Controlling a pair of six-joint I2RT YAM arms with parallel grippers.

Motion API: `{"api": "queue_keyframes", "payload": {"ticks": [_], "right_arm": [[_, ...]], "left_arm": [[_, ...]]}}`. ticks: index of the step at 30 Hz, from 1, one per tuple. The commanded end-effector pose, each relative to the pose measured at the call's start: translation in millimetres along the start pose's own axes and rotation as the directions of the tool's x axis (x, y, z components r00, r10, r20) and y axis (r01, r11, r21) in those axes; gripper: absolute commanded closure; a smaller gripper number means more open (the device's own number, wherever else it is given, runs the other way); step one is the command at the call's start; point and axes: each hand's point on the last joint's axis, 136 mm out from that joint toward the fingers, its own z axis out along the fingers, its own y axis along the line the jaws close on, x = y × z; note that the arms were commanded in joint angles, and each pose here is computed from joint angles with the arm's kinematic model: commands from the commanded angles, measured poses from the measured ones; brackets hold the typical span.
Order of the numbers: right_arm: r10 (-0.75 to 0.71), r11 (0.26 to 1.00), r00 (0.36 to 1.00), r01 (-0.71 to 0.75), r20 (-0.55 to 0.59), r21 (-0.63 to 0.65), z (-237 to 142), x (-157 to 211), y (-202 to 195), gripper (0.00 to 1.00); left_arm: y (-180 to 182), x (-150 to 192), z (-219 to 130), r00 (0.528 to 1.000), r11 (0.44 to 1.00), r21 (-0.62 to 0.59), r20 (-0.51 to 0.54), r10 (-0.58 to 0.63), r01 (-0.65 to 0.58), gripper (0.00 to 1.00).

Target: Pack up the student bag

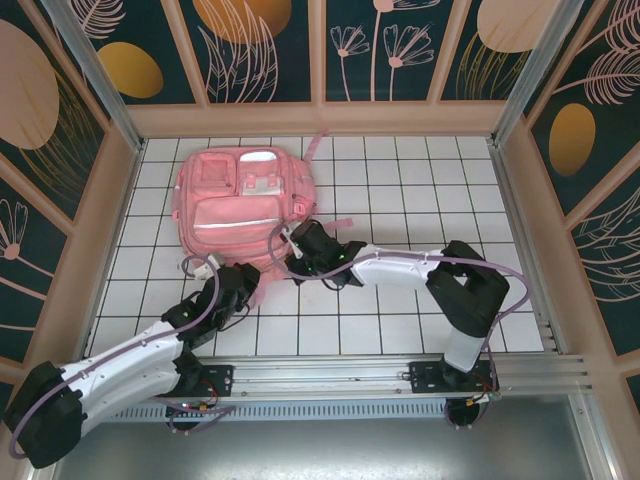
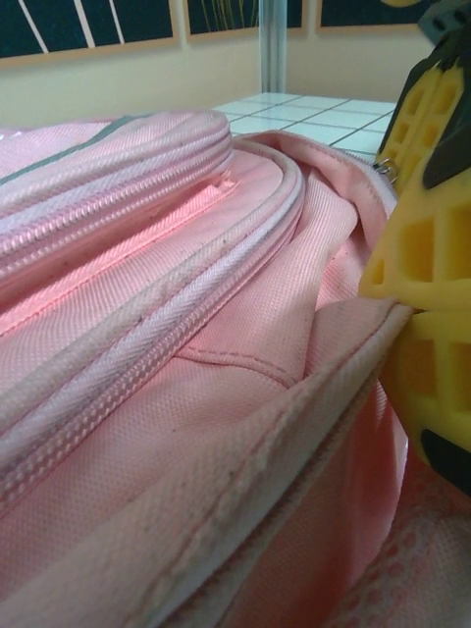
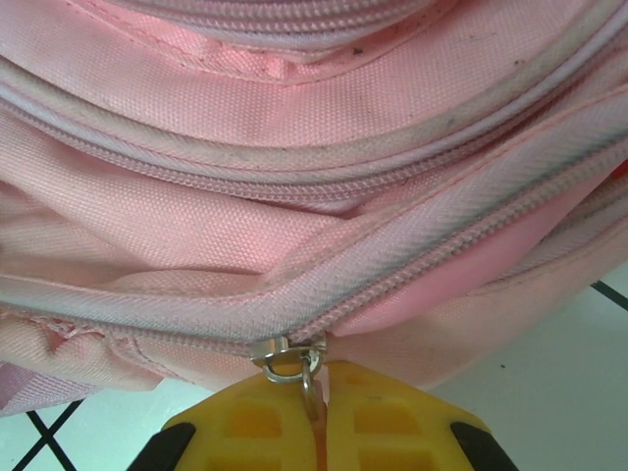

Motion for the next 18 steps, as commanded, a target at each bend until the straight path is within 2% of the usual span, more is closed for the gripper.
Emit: {"api": "queue_keyframes", "payload": {"ticks": [1,4,6,12,16,18], "right_arm": [[0.067,0.963,0.997,-0.056,-0.033,0.265,-14,13,-87,1.00],[0.078,0.960,0.996,-0.063,-0.046,0.272,-14,15,-96,1.00],[0.064,0.973,0.997,-0.054,-0.038,0.225,-15,11,-83,1.00],[0.018,1.000,1.000,-0.018,-0.008,0.018,-12,-6,10,1.00],[0.008,0.988,1.000,-0.007,0.006,-0.156,-7,-14,75,1.00],[0.004,0.979,1.000,-0.002,0.013,-0.202,-6,-16,93,1.00]], "left_arm": [[35,-30,-7,0.986,0.990,-0.138,0.153,0.059,-0.038,1.00],[38,-30,-9,0.986,0.989,-0.141,0.157,0.060,-0.037,1.00],[38,-29,-7,0.987,0.991,-0.129,0.150,0.053,-0.034,1.00],[28,-16,5,0.995,0.995,-0.092,0.095,0.042,-0.033,1.00],[24,-7,12,0.997,0.995,-0.086,0.058,0.046,-0.041,1.00],[22,-6,13,0.998,0.996,-0.080,0.053,0.044,-0.039,1.00]]}}
